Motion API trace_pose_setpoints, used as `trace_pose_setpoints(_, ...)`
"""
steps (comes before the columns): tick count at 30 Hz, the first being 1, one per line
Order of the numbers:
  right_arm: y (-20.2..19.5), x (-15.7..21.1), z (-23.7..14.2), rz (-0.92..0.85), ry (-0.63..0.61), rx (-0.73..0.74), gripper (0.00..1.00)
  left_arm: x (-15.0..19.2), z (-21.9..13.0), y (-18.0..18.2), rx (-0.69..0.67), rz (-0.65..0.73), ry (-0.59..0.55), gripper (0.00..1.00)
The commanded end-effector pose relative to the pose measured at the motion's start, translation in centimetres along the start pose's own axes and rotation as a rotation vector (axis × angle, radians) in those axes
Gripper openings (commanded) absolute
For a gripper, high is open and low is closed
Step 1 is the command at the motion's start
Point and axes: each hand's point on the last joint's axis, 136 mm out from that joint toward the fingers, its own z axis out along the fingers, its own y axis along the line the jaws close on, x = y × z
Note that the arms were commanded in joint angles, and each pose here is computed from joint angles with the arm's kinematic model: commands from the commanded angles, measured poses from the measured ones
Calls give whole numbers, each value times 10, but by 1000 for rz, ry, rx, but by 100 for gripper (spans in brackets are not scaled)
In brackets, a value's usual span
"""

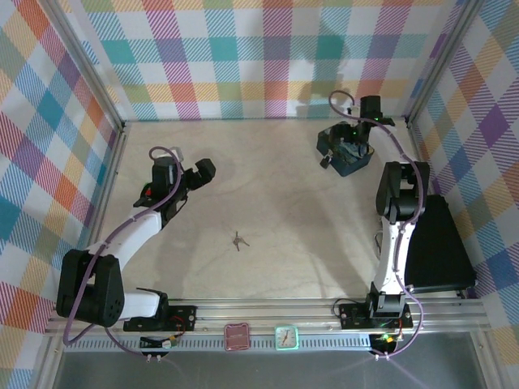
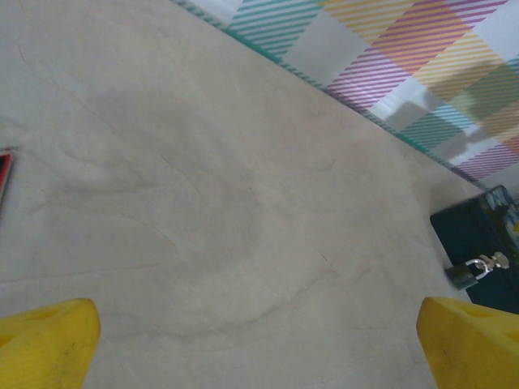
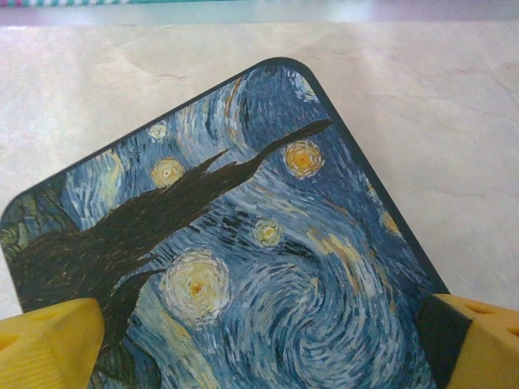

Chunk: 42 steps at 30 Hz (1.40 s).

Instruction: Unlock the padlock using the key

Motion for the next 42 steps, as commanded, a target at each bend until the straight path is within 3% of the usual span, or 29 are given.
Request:
trace_pose_setpoints(1,66,54,27,-179,175,-114,100,10,0,-5,34,-52,30,100)
trace_pose_setpoints(9,172,93,28,-508,245,-219,94,9,0,-14,69,-59,41,100)
trace_pose_setpoints(12,216,107,20,-588,248,-320,93,17,0,-11,53,-49,83,100)
trace_pose_setpoints(17,279,122,2,-710,225,-449,92,30,-11,2,13,-48,101,100)
trace_pose_setpoints(20,315,135,-6,-810,205,-539,84,29,-22,12,-38,-51,88,100)
trace_pose_setpoints(26,372,146,-21,-963,155,-643,84,22,-32,22,-84,-72,105,100)
trace_pose_setpoints(31,388,111,-42,-929,48,-629,85,15,-38,34,-98,-144,57,100)
trace_pose_setpoints(36,389,70,-97,-790,-60,-616,90,13,-38,60,-114,-290,14,100)
trace_pose_setpoints(39,382,61,-134,-707,-86,-620,91,11,-35,72,-80,-398,-14,100)
trace_pose_setpoints(42,371,69,-163,-617,-64,-627,91,9,-31,77,-75,-416,-15,100)
